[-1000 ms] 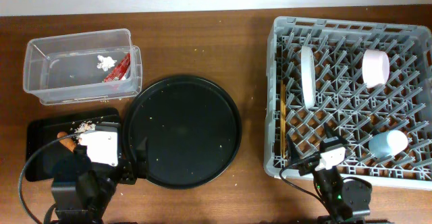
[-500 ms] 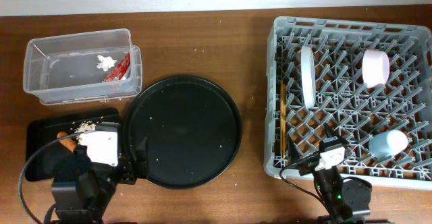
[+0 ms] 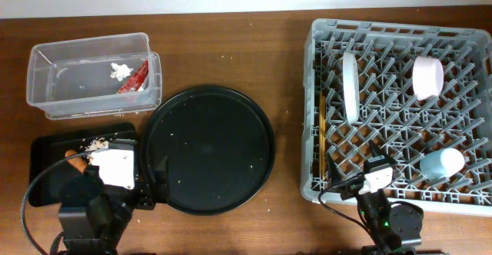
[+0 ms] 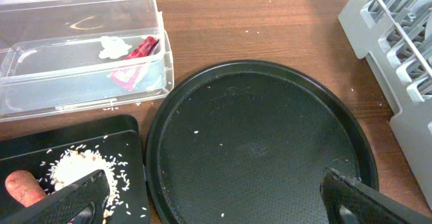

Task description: Sort waste into correct bins and load items into the dishwasher rack

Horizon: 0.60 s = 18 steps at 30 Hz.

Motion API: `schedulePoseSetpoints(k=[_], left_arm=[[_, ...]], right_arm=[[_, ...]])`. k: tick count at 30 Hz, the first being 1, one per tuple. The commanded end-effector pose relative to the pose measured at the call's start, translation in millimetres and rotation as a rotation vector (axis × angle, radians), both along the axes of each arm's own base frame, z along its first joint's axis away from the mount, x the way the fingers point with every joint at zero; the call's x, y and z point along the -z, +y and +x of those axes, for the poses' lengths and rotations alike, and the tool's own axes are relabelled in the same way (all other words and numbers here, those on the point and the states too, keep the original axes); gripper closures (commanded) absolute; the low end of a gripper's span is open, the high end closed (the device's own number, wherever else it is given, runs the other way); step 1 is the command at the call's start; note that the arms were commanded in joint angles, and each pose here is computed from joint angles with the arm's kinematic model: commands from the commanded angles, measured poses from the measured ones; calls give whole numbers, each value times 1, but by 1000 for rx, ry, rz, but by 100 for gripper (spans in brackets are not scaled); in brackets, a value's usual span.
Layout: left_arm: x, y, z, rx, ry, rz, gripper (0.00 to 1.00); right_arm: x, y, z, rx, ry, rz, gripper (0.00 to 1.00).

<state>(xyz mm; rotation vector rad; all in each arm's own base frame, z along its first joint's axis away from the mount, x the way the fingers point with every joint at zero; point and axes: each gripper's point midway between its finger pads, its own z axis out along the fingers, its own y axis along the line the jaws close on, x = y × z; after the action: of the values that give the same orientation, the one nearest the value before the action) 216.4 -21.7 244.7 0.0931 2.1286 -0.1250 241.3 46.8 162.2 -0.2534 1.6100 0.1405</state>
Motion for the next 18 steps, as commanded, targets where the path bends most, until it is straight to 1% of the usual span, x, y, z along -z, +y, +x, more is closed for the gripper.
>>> schedulePoseSetpoints(k=[1, 6, 8, 11, 15, 18], left_arm=[[2, -2, 0, 7, 4, -13, 1], [5, -2, -2, 6, 3, -13, 1], [16, -2, -6, 6, 10, -13, 1], [35, -2, -5, 6, -25, -12, 1], [49, -2, 8, 8, -166, -12, 1], [49, -4, 21, 20, -334, -15, 1]], right_arm=[[2, 1, 0, 0, 3, 1, 2], [2, 1, 0, 0, 3, 1, 2], [2, 1, 0, 0, 3, 1, 2], [2, 1, 0, 0, 3, 1, 2], [2, 1, 0, 0, 3, 1, 2], [2, 1, 0, 0, 3, 1, 2]])
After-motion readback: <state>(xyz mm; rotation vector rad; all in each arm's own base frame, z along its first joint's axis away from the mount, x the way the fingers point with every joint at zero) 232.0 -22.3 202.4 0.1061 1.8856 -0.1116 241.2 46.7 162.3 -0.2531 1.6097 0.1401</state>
